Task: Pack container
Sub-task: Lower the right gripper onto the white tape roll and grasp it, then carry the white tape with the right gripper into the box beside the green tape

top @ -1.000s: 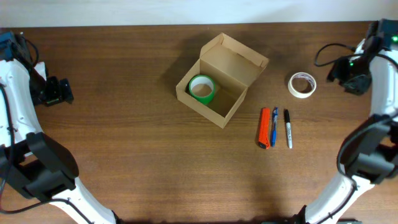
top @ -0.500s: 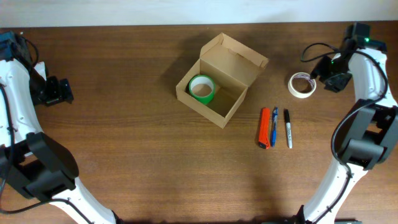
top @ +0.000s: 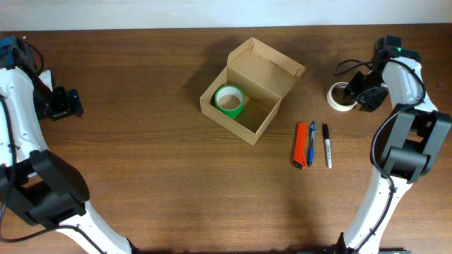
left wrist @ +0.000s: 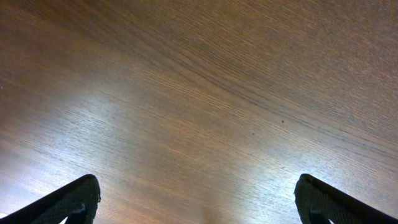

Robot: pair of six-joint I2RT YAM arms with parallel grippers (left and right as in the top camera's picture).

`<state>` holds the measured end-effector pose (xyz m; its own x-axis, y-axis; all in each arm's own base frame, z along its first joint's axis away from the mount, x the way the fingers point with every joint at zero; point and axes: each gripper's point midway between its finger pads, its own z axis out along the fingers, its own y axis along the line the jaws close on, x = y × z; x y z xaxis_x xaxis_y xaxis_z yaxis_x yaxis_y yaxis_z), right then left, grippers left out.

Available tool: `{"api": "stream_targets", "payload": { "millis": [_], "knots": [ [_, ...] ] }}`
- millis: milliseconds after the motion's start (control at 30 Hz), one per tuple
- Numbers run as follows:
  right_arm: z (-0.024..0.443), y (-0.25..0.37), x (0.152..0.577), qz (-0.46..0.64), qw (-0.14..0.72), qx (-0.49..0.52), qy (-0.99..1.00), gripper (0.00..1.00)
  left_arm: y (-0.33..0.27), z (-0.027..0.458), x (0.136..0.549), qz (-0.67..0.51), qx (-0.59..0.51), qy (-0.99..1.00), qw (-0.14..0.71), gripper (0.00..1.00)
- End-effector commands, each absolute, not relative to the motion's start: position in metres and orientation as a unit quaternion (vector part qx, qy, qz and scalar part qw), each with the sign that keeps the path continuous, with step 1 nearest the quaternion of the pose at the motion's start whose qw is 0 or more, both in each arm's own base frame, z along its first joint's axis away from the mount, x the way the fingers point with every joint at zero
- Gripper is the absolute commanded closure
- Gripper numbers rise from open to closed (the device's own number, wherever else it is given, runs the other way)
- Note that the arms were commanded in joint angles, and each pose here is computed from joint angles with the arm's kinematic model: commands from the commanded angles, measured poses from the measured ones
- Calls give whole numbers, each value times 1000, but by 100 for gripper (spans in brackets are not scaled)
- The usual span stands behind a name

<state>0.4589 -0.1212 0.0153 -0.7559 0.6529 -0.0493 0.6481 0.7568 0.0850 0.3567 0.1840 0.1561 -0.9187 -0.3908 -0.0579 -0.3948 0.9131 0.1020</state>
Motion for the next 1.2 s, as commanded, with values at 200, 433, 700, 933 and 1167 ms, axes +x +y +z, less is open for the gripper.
{"api": "stream_targets", "payload": {
  "millis": [200,433,700,933,1167],
  "knots": [
    [-12,-124,451,10,10,362,932,70,183,150,356,49,-194,980,12,0],
    [-11,-121,454,22,11,361,932,96,183,150,356,49,-194,980,12,0],
    [66,-111,495,61,114,254,959,96,183,150,356,49,-194,980,12,0],
    [239,-88,519,58,285,171,941,96,183,150,356,49,-194,980,12,0],
    [344,-4,484,42,354,4,934,96,183,150,356,49,-194,980,12,0]
  ]
}}
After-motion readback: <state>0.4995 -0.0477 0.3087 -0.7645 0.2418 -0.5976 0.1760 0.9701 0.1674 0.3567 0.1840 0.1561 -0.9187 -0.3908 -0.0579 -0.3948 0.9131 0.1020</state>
